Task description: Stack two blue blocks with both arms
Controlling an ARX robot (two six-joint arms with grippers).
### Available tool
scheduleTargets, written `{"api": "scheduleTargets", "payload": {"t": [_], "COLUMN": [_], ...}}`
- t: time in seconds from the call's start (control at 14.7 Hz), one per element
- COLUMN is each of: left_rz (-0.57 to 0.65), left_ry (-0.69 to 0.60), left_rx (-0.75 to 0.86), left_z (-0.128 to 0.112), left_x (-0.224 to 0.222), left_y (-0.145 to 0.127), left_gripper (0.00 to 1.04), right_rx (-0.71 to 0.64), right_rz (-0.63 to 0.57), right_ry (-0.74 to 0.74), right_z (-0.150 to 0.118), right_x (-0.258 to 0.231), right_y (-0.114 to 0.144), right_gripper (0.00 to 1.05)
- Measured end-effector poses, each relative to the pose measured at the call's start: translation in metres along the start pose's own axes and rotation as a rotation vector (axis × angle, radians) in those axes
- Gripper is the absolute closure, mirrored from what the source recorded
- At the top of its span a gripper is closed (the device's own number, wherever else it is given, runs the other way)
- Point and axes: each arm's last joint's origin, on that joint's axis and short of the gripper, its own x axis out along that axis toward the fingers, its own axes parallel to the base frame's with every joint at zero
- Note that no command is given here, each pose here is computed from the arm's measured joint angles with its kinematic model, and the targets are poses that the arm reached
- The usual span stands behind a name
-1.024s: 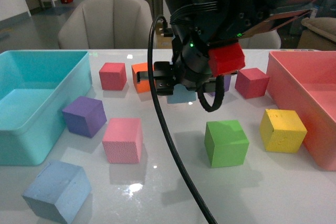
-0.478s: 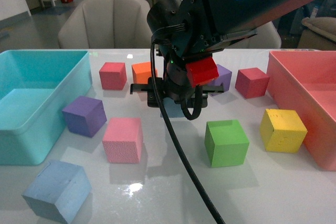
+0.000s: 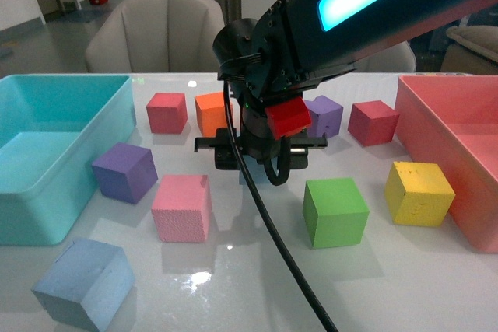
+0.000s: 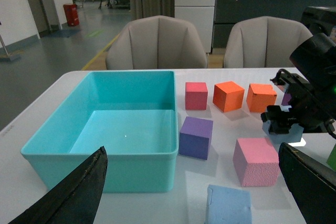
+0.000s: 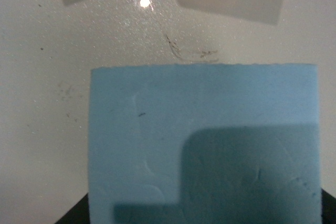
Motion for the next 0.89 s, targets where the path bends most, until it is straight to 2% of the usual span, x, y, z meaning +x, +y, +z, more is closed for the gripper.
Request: {"api": "scheduleTargets", "payload": {"t": [0.2, 0.27, 0.55, 0.61, 0.75, 0.89], "left_rz": [0.000, 0.000, 0.000, 0.000, 0.000, 0.000], "left_ry": [0.000, 0.000, 0.000, 0.000, 0.000, 0.000], "left_rx": [0.000, 0.000, 0.000, 0.000, 0.000, 0.000], "left_z": [0.000, 0.000, 0.000, 0.000, 0.000, 0.000], "left_x": [0.000, 0.000, 0.000, 0.000, 0.000, 0.000], "left_y": [0.000, 0.000, 0.000, 0.000, 0.000, 0.000], "left_gripper": [0.07, 0.07, 0.07, 0.07, 0.07, 0.07], "right_rx": [0.000, 0.003, 0.040, 0.058, 0.081, 0.081], "right_rz": [0.016, 0.018, 0.059, 0.080, 0.108, 0.132], "right_ry": [0.007, -0.011, -0.143, -0.218, -0.356, -0.500], "right_z": [0.001, 0.004, 0.022, 0.026, 0.026, 0.014], "right_x": [0.007, 0.006, -0.041, -0.067, -0.102, -0.142], "right_y": [0.002, 0.003, -0.010, -0.017, -0.026, -0.038], "right_gripper": [0.14, 0.07, 0.06, 0.06, 0.06, 0.06]}}
